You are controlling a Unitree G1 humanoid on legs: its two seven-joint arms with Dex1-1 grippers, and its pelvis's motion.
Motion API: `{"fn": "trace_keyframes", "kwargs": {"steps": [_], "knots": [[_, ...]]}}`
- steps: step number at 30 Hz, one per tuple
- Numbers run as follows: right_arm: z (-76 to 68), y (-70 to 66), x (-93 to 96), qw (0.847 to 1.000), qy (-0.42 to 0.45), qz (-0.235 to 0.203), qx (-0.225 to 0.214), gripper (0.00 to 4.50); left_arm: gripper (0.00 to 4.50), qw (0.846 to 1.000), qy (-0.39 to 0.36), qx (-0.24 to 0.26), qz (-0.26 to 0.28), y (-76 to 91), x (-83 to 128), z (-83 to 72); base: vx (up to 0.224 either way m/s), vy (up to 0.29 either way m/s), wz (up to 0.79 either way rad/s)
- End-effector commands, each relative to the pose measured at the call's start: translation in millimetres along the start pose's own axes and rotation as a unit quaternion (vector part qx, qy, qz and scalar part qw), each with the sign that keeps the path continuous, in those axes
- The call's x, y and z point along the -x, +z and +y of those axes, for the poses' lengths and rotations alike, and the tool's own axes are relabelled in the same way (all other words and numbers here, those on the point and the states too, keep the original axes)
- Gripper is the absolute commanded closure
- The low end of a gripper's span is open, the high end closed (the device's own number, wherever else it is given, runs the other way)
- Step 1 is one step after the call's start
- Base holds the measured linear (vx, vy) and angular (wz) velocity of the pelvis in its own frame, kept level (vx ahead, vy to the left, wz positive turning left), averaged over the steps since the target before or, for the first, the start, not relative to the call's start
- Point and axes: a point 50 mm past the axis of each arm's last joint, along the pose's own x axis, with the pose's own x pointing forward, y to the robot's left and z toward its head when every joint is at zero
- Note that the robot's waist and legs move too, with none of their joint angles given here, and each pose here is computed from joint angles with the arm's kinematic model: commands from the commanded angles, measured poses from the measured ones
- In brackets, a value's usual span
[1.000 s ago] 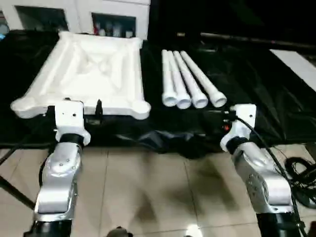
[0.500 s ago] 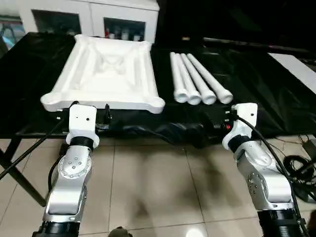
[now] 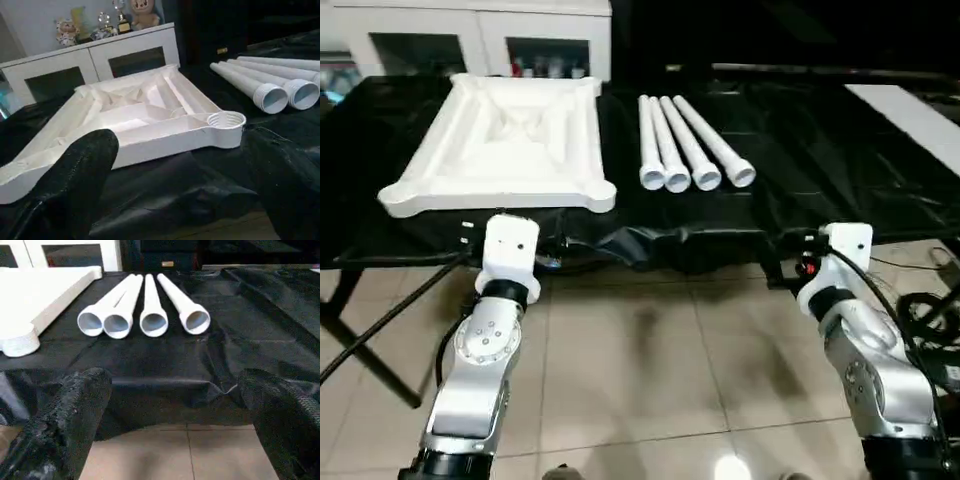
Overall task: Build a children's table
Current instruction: Move to table
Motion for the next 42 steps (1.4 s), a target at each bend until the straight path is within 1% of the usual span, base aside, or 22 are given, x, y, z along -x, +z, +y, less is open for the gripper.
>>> {"fn": "trace_keyframes", "kwargs": {"steps": [1, 6, 11, 16, 18, 21, 27, 30, 38, 40, 42], "knots": [[-1.4, 8.2, 1.9, 1.000, -0.007, -0.016, 0.005, 0.01, 0.03, 1.000, -0.012, 0.001, -0.013, 5.9, -0.8, -3.0, 0.000, 0.000, 0.00], [-2.6, 10.3, 3.3, 1.000, -0.010, -0.019, 0.007, 0.01, 0.03, 1.000, -0.010, 0.010, -0.009, 4.6, -0.2, -4.0, 0.060, 0.015, -0.10], [-3.8, 12.4, 3.5, 1.000, -0.010, -0.021, 0.013, 0.01, 0.03, 1.000, -0.009, 0.014, -0.008, 4.1, -0.1, -3.9, 0.162, -0.019, -0.04], [-0.5, 15.9, 2.6, 0.999, 0.005, -0.023, 0.030, 0.01, 0.03, 1.000, 0.000, 0.019, -0.004, 3.0, 0.6, -2.9, 0.207, 0.033, -0.03], [5.9, 17.7, 1.6, 0.999, 0.027, -0.024, 0.039, 0.01, 0.03, 1.000, 0.004, 0.018, -0.004, 3.2, 1.6, -1.2, 0.179, -0.043, -0.01], [15.9, 17.7, -1.0, 0.997, 0.054, -0.023, 0.043, 0.01, 0.03, 1.000, 0.018, 0.018, -0.002, 2.6, 4.2, 4.2, 0.127, -0.068, 0.50], [25.2, 17.1, -4.0, 0.996, 0.076, -0.022, 0.047, 0.01, 0.03, 0.999, 0.030, 0.013, 0.002, 1.2, 7.3, 12.5, 0.222, 0.028, 0.49], [26.9, 16.7, -4.8, 0.996, 0.079, -0.022, 0.047, 0.01, 0.03, 0.999, 0.033, 0.012, 0.002, 1.4, 7.5, 13.8, 0.306, 0.059, 0.59], [29.5, 15.6, -5.5, 0.995, 0.085, -0.022, 0.047, 0.01, 0.03, 1.000, 0.025, 0.012, 0.000, 3.1, 7.2, 12.3, 0.181, 0.004, 0.67], [28.6, 10.5, -4.9, 0.996, 0.080, -0.009, 0.027, 0.01, 0.03, 1.000, 0.013, 0.012, -0.003, 3.9, 4.9, 10.4, 0.197, 0.055, 0.49], [28.4, 9.1, -4.5, 0.996, 0.079, -0.006, 0.028, 0.01, 0.03, 1.000, 0.008, 0.013, -0.003, 3.7, 4.1, 9.8, 0.196, 0.101, 0.32]]}}
